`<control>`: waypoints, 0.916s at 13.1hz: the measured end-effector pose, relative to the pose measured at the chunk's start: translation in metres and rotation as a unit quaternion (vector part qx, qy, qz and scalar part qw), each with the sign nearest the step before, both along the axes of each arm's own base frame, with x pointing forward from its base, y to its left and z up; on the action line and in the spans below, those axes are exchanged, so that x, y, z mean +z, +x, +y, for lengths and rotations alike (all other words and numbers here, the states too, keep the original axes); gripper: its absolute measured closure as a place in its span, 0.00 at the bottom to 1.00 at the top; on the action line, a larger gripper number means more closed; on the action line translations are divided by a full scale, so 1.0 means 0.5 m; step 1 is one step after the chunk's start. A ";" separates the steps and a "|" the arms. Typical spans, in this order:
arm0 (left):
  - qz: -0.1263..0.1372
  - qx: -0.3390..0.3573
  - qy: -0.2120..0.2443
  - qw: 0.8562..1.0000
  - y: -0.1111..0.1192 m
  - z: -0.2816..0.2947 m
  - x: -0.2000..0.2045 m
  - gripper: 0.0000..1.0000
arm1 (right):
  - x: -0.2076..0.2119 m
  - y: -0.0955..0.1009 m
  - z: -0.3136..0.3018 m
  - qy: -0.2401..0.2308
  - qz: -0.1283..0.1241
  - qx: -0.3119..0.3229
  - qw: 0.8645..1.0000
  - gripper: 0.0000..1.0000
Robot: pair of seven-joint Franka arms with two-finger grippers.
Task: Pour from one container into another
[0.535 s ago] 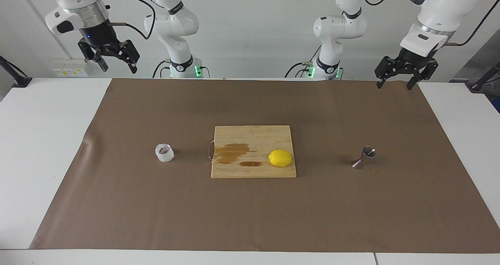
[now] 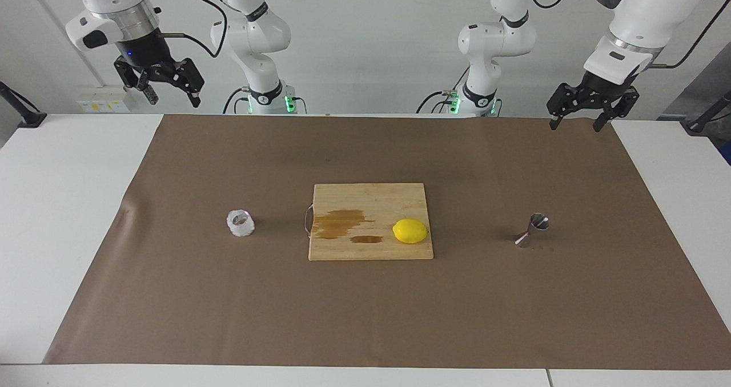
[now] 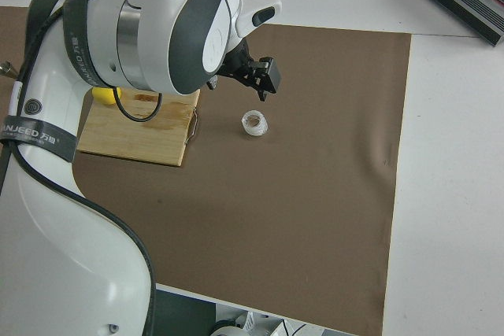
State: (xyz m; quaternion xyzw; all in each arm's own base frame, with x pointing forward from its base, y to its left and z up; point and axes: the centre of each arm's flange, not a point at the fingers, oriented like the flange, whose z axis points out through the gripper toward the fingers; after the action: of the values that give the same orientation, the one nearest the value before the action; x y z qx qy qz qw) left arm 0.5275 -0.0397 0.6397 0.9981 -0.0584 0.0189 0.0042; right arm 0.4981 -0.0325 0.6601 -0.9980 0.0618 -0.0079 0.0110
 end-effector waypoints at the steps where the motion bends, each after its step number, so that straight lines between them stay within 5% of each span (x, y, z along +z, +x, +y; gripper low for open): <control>1: 0.000 0.000 0.000 1.000 0.000 0.000 0.000 0.00 | 0.000 0.000 0.000 0.000 0.000 0.000 1.000 0.00; 12: 0.013 0.002 0.001 1.000 -0.005 0.004 -0.005 0.00 | 0.000 0.000 0.000 0.000 0.000 0.000 1.000 0.00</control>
State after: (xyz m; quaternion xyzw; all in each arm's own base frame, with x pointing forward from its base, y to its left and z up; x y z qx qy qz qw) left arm 0.5248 -0.0377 0.6373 0.9984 -0.0568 0.0063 0.0042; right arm 0.4981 -0.0325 0.6601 -0.9980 0.0618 -0.0079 0.0110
